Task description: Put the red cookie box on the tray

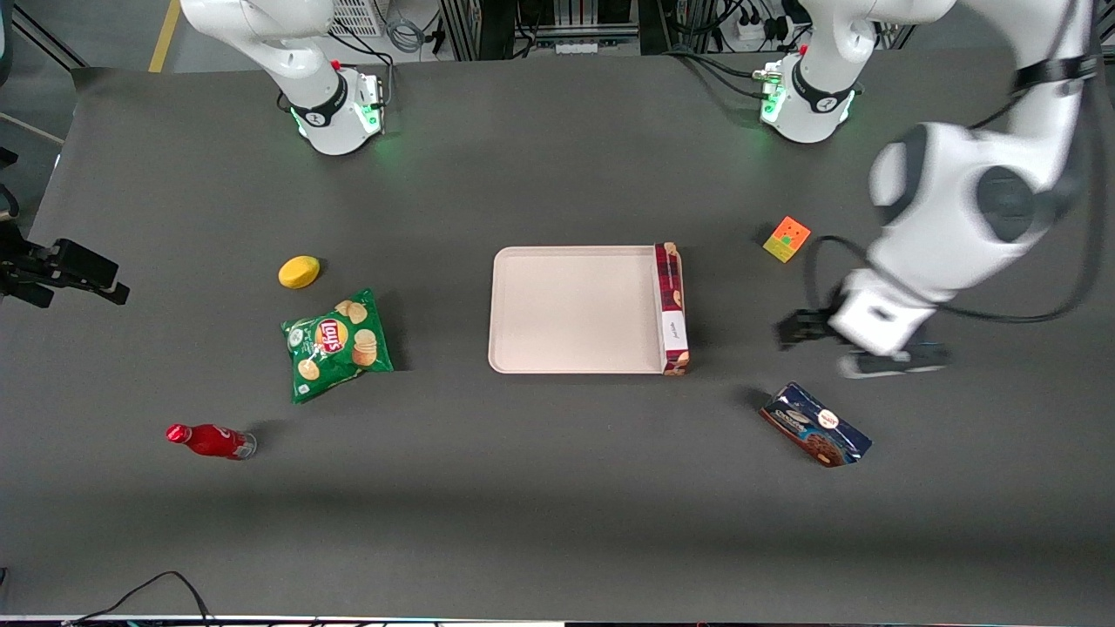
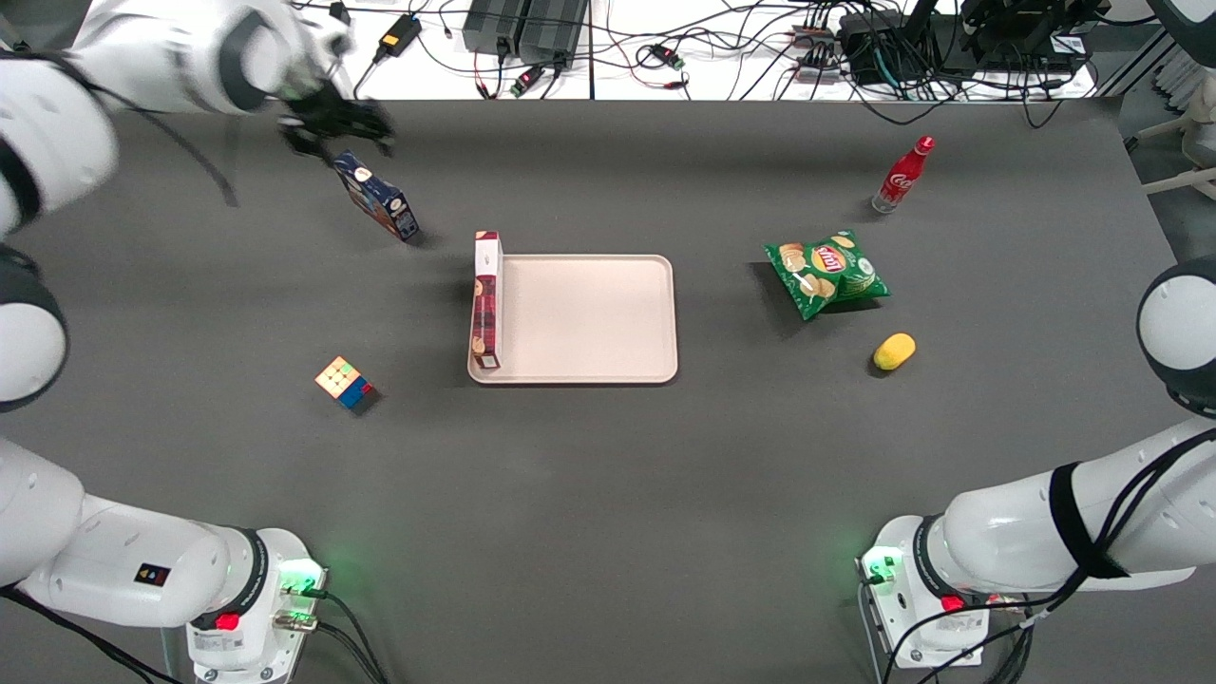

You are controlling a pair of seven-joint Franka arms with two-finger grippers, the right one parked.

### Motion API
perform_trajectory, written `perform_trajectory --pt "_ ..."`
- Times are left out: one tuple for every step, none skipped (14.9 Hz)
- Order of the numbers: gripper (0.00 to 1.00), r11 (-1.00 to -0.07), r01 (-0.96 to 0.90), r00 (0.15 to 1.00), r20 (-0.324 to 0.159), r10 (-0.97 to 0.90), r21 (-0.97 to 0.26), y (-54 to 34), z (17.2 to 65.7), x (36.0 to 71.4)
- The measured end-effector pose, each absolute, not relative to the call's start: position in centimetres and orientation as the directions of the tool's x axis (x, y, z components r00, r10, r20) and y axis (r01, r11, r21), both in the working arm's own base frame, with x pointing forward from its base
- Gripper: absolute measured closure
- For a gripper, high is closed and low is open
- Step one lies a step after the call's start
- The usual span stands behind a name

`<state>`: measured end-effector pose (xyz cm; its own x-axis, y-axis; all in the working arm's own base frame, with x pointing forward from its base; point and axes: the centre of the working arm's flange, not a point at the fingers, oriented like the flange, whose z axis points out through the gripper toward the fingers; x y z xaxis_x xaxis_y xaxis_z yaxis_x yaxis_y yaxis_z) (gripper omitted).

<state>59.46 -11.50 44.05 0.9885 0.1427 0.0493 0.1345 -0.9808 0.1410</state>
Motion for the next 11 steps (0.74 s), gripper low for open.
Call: perform_trajectory --pt "0.00 -0.981 0.134 0.989 0.044 0.141 0.138 -8.3 45.4 59.5" --pt "0.00 -0.983 0.126 0.991 0.033 0.131 0.135 -5.6 47.0 59.3" --pt "0.00 -0.984 0.118 0.993 0.016 0.121 0.134 -3.5 48.7 58.8" --pt "0.00 -0.984 0.118 0.993 0.002 0.119 0.133 -2.1 50.4 58.3" --pt "0.00 -0.986 0.114 0.993 -0.004 0.114 0.121 -1.0 52.2 57.7" --pt "0.00 -0.990 0.105 0.994 -0.002 0.105 0.098 -0.4 54.1 57.0" --pt "0.00 -0.993 0.095 0.995 0.002 0.096 0.072 -0.1 56.0 56.2" --pt "0.00 -0.995 0.086 0.996 0.002 0.086 0.049 -0.1 57.8 55.3" --pt "0.00 -0.997 0.077 0.997 0.000 0.077 0.031 -0.2 59.4 54.3" --pt "0.00 -0.997 0.070 0.998 -0.004 0.069 0.018 -0.3 60.7 53.3" --pt "0.00 -0.998 0.062 0.998 -0.010 0.062 0.009 -0.5 61.6 52.4"
